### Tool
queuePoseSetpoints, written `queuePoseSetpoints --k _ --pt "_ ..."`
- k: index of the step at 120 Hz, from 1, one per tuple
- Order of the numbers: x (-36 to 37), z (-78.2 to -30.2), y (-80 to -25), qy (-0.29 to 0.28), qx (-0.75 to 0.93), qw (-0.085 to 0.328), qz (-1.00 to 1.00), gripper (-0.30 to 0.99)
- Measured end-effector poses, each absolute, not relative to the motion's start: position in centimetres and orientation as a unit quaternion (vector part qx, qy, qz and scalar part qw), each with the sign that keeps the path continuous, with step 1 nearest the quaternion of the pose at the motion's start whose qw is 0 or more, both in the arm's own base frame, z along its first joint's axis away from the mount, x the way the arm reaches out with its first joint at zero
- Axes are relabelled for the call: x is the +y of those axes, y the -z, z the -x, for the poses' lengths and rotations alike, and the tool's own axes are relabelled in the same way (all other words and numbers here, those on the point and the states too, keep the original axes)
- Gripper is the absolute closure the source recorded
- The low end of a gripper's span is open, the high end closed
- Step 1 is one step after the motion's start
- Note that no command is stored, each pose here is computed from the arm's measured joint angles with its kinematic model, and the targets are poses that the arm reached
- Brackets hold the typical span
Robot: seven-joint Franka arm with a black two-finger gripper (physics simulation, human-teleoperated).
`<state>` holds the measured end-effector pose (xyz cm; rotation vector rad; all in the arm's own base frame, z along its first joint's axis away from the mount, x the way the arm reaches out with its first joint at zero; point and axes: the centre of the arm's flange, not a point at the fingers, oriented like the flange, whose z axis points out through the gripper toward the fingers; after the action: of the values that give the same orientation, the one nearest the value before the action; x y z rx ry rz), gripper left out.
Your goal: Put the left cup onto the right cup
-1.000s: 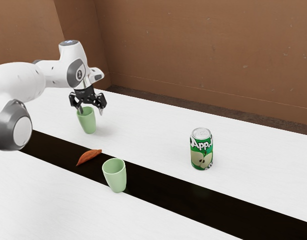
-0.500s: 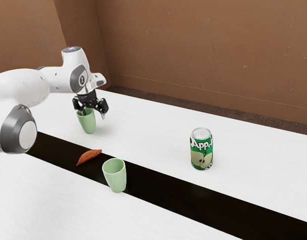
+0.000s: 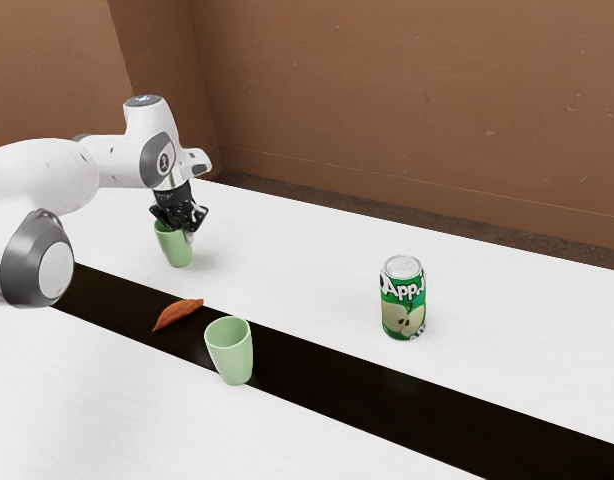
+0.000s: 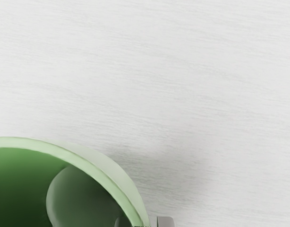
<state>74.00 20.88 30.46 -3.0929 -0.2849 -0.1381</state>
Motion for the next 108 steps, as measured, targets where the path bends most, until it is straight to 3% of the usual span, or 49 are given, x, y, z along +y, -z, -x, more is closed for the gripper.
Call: queuePoseSetpoints --k 28,51,80,108 --pt "20.9 -73.9 -31.0 0.044 -0.087 0.018 0.995 0.76" --pt "19.9 -71.7 -37.5 0.058 -0.091 0.011 0.994 0.78" --pt "8.7 -66.9 -46.8 0.054 -0.045 0.023 0.997 0.78" --pt "-0.9 -59.7 -50.2 0.042 -0.028 0.050 0.997 0.78"
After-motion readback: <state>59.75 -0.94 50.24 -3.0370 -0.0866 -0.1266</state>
